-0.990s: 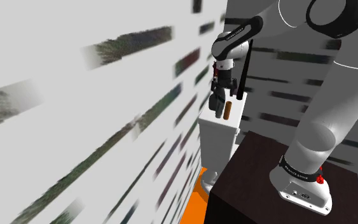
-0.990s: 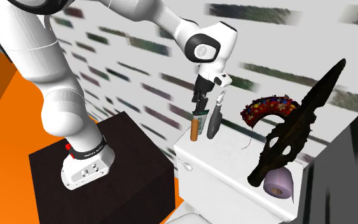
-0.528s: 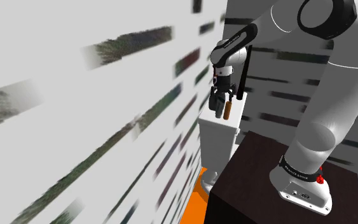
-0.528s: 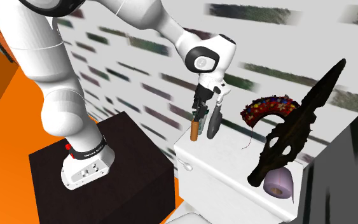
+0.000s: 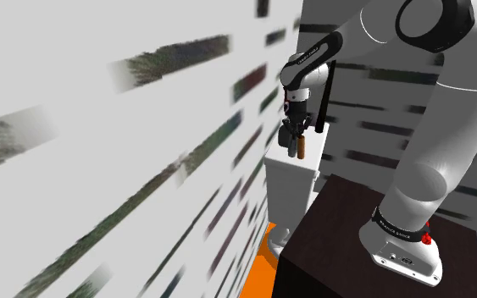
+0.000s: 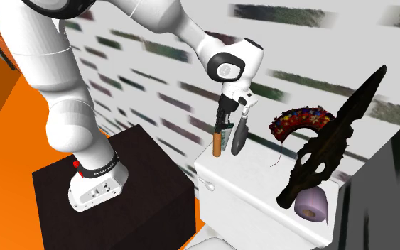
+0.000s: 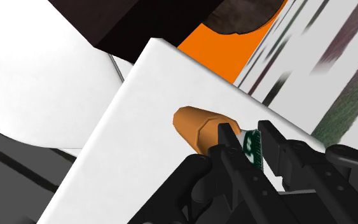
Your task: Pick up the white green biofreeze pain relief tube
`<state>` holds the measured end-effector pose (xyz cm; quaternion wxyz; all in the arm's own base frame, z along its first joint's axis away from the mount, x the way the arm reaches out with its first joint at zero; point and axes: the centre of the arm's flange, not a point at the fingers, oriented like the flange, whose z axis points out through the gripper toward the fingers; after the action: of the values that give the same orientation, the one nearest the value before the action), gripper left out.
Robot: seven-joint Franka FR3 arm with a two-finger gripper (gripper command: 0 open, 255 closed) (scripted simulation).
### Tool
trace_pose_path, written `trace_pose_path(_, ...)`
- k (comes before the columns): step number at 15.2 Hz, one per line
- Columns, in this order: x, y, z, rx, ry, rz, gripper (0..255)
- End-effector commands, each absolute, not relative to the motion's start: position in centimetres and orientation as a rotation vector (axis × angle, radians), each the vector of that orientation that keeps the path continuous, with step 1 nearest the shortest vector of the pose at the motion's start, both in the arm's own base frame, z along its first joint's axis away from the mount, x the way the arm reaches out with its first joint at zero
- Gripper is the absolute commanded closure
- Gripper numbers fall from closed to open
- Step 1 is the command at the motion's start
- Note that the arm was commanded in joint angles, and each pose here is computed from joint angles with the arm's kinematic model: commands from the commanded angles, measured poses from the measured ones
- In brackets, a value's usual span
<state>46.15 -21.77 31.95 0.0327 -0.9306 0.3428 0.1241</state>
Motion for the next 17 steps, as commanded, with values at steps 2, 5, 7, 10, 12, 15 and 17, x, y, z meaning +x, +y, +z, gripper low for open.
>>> trace_pose_path(2, 46.1, -21.8, 31.8, -2.864, 1.055, 0.387, 255)
trace_pose_path(5, 46.1, -21.8, 32.8, -2.864, 1.056, 0.387, 255)
trace_pose_path(7, 46.1, -21.8, 33.9, -2.864, 1.055, 0.387, 255)
trace_pose_path(10, 46.1, -21.8, 35.5, -2.864, 1.055, 0.387, 255)
trace_pose_path(12, 46.1, -21.8, 36.5, -2.864, 1.055, 0.387, 255)
trace_pose_path(15, 46.1, -21.8, 38.1, -2.864, 1.055, 0.387, 255)
trace_pose_path(17, 46.1, -21.8, 39.2, -2.864, 1.055, 0.387, 255)
